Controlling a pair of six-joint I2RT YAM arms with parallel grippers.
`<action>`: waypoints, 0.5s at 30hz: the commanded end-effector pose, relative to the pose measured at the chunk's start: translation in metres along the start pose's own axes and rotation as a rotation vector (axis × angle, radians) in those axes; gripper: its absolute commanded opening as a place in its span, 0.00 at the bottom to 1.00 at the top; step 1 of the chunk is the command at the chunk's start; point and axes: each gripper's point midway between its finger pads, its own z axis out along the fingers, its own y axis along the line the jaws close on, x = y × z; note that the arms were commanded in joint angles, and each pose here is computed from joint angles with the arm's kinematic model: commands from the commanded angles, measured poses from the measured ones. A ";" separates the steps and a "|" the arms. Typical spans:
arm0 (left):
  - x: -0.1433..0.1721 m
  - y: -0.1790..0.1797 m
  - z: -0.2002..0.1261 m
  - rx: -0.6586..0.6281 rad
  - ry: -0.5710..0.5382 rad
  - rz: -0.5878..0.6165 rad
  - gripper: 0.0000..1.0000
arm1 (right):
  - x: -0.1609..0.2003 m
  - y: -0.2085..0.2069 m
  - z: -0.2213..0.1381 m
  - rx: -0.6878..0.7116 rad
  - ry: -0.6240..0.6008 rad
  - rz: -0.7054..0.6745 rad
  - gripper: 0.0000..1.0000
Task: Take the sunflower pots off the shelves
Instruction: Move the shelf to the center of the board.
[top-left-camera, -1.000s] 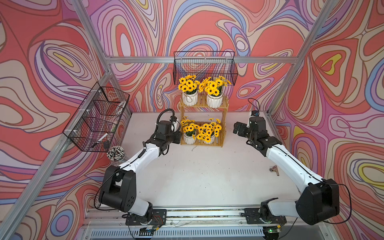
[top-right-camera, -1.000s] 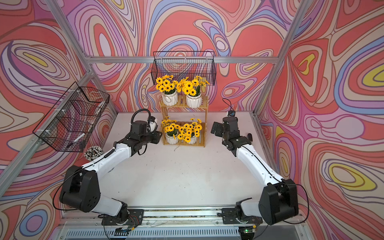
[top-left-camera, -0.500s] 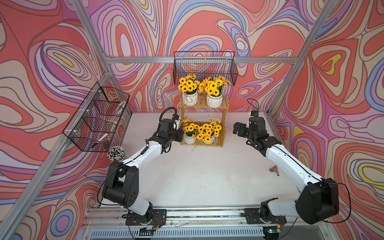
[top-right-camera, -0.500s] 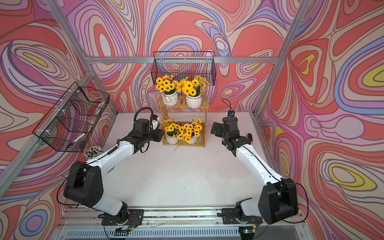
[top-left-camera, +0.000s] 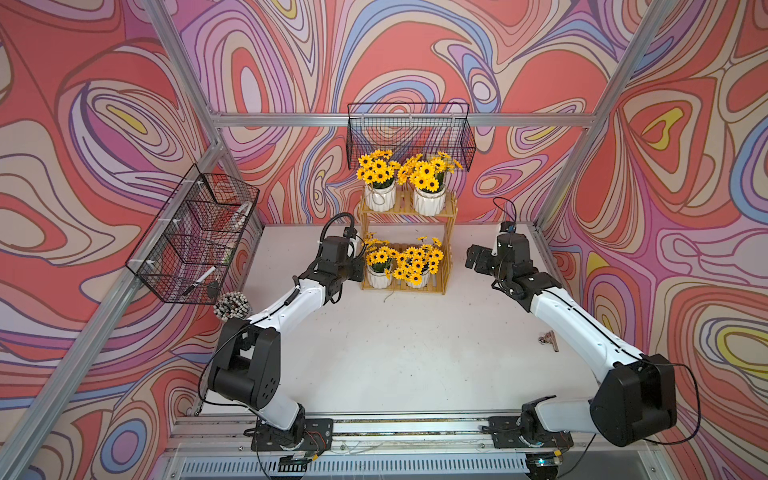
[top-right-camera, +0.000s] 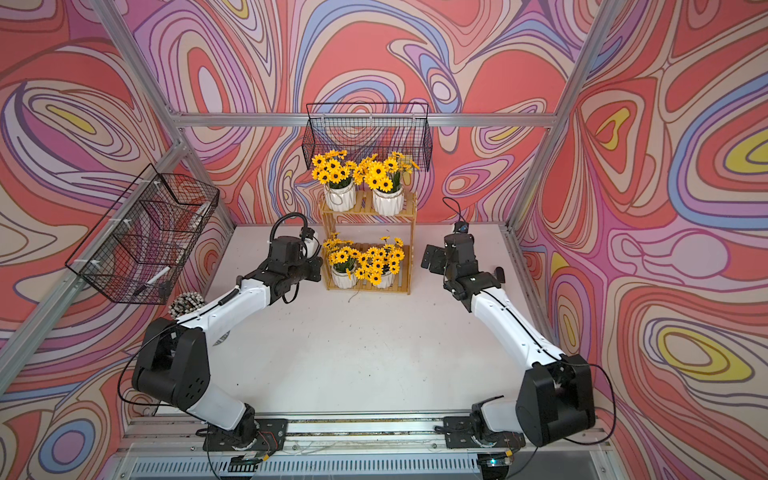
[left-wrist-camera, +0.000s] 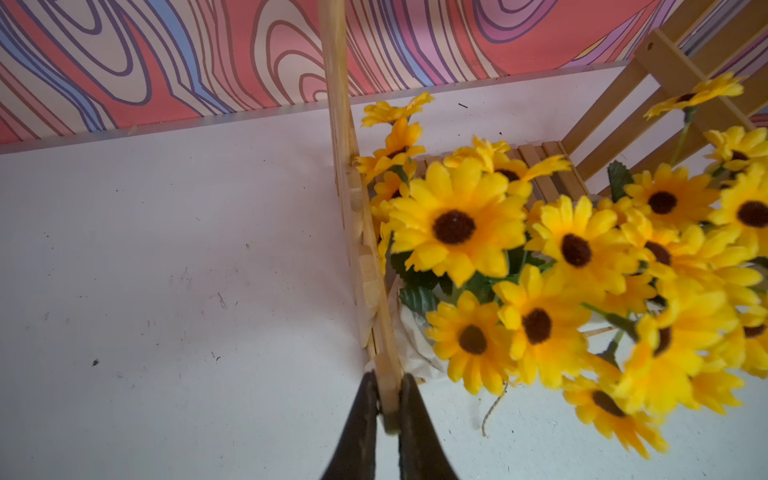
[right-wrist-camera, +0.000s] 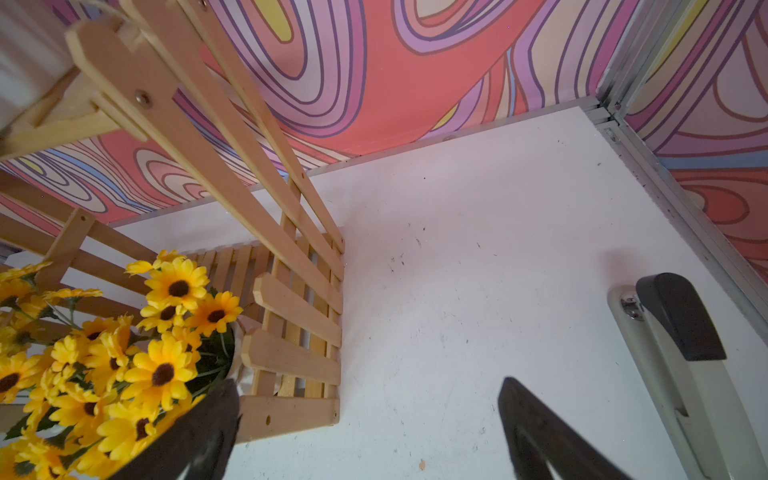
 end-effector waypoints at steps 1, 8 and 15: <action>-0.012 -0.020 0.005 0.064 -0.024 0.018 0.12 | -0.003 0.004 0.001 -0.005 -0.003 -0.014 0.98; -0.009 -0.027 0.012 0.078 -0.009 0.025 0.14 | -0.002 0.003 0.002 0.000 0.001 -0.015 0.98; -0.007 -0.031 0.016 0.078 0.000 0.029 0.03 | -0.003 0.002 0.001 0.004 -0.003 -0.018 0.98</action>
